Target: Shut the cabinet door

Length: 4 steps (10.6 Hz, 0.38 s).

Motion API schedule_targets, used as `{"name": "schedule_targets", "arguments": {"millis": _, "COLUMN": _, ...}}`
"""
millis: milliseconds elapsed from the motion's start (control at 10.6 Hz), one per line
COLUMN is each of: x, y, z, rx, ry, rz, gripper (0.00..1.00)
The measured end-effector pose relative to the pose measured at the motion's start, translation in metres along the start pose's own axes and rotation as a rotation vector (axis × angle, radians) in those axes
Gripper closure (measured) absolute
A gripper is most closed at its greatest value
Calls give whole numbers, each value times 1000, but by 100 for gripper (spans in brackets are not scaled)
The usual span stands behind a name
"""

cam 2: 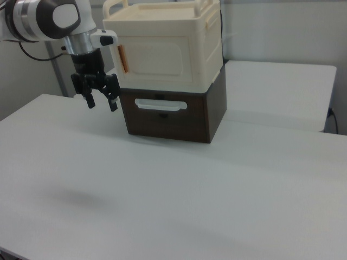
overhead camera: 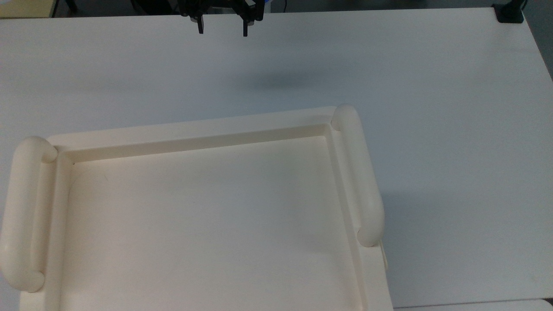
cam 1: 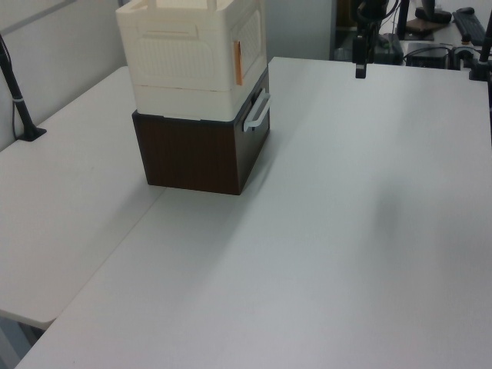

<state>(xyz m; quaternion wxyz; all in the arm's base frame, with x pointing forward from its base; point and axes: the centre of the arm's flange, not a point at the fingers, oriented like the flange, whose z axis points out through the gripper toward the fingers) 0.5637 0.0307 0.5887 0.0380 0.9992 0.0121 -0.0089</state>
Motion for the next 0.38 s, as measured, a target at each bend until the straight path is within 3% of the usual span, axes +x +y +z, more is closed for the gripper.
{"name": "schedule_targets", "arguments": {"millis": 95, "x": 0, "y": 1, "z": 0, "rx": 0, "ry": 0, "rz": 1, "gripper": 1}}
{"name": "schedule_targets", "arguments": {"millis": 378, "x": 0, "y": 9, "z": -2, "rx": 0, "ry": 5, "rz": 15, "gripper": 0}}
